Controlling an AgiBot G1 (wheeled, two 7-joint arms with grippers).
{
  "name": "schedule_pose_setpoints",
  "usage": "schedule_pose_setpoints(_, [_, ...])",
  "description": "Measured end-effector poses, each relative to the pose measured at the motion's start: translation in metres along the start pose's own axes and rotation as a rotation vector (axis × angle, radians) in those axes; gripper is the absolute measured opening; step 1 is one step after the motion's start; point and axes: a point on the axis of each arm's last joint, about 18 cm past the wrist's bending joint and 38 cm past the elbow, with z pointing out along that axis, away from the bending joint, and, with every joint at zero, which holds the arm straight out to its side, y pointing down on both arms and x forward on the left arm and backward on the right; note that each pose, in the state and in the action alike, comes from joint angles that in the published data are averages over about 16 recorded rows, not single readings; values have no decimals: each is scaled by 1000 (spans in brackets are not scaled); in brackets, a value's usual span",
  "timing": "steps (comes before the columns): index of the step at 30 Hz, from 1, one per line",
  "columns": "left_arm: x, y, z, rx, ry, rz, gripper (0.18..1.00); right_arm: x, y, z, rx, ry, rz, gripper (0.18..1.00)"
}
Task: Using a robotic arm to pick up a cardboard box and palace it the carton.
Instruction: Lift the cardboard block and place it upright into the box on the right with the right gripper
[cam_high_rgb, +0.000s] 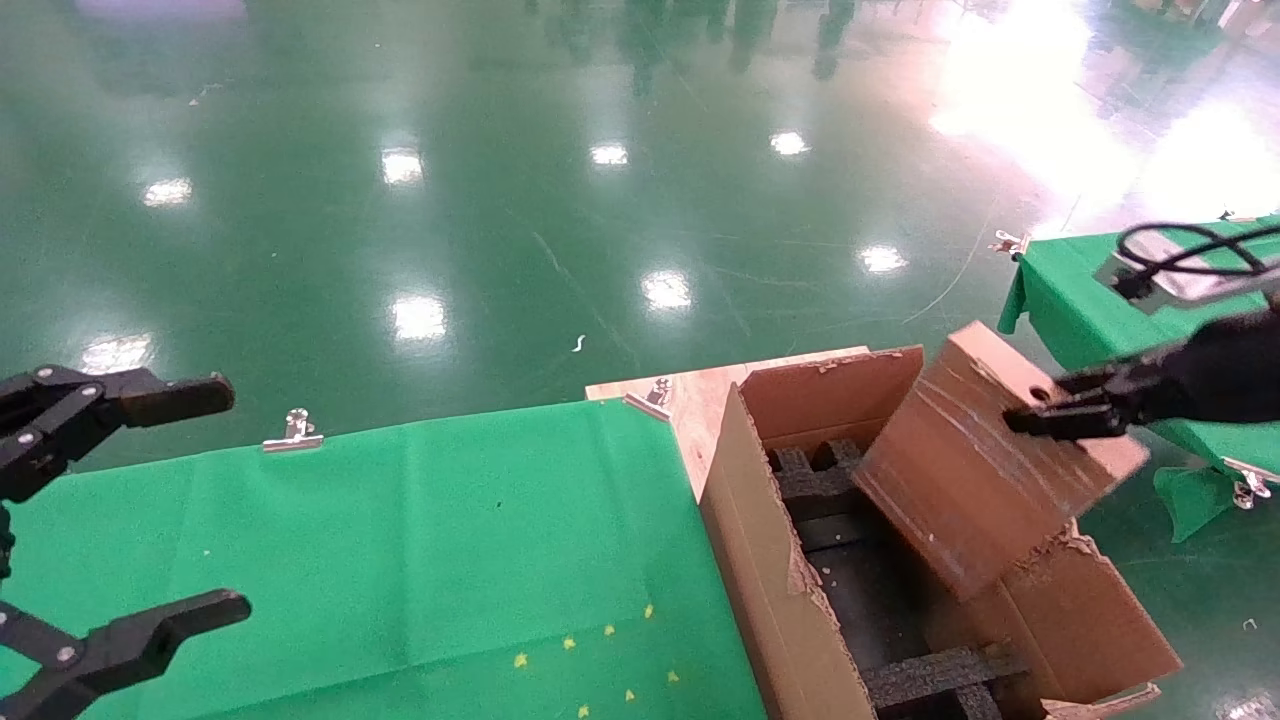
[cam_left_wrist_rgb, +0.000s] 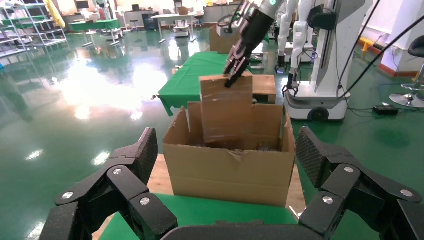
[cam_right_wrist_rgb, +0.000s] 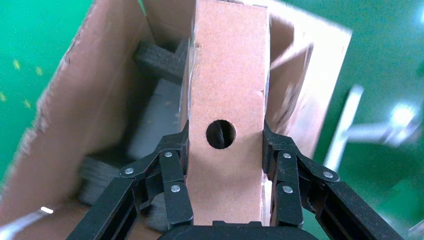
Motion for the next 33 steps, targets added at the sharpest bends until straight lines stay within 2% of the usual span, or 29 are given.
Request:
schedule_pose_setpoints(7, [0, 0, 0, 0, 0, 0, 1001, -6, 9, 5, -3, 7, 113, 472])
schedule_pose_setpoints(16, [0, 0, 0, 0, 0, 0, 1001, -2, 15, 11, -27, 46, 141, 472])
schedule_pose_setpoints(33, [0, 0, 0, 0, 0, 0, 1001, -2, 40, 34, -81, 210, 266, 472])
